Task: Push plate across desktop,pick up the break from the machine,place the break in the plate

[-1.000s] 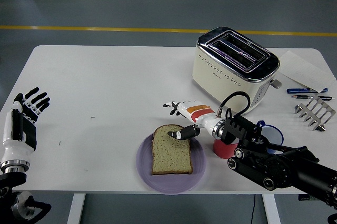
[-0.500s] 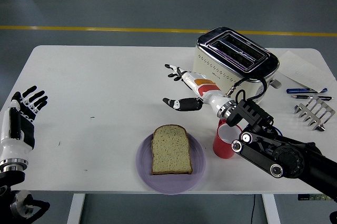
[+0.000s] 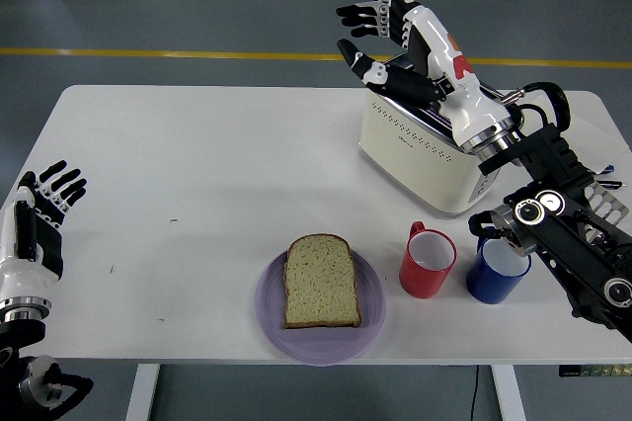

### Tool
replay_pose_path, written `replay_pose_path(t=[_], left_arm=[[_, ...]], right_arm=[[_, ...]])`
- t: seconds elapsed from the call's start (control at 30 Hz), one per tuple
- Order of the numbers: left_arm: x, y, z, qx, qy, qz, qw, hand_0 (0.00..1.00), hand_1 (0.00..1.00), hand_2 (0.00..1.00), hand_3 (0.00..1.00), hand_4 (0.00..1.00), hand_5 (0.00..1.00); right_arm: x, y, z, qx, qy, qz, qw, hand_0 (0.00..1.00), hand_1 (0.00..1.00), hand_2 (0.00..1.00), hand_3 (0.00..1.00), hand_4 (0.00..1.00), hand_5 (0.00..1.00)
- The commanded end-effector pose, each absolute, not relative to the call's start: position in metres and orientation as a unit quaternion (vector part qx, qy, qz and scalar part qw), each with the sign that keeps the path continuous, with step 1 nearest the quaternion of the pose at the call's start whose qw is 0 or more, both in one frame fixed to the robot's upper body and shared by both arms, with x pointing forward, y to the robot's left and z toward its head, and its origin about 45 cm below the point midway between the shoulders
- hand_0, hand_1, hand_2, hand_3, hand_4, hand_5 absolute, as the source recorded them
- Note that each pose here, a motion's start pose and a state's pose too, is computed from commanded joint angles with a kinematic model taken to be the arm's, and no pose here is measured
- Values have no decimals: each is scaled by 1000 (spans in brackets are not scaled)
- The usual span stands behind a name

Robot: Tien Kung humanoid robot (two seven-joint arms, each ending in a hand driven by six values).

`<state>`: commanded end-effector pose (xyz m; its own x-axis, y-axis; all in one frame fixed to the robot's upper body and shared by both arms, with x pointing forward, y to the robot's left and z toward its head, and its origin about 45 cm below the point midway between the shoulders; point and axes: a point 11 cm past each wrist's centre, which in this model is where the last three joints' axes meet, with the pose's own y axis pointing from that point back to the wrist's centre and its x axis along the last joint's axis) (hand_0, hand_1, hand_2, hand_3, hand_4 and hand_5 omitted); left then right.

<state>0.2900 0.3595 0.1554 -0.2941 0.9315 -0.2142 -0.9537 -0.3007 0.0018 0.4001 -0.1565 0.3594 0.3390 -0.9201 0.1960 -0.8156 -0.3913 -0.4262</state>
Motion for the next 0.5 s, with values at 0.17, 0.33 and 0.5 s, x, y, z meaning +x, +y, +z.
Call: replay_pose_path(t=[0.17,0.33,0.5], left_arm=[[290,360,156,-88,64,802,587,739,668,659,662,443,998],[288,361,155,-88,65,804,585,740,671,663,664,443,998],[286,362,155,-89,63,808,579,740,671,663,664,443,998]], right_arm=[[412,-218,351,-773,605,-110,156,682,674,702,736,561,454],[412,-286,321,-722,673,-53,151,705,696,712,756,552,504],[399,-342,291,-681,714,14,162,705,696,712,756,552,504]])
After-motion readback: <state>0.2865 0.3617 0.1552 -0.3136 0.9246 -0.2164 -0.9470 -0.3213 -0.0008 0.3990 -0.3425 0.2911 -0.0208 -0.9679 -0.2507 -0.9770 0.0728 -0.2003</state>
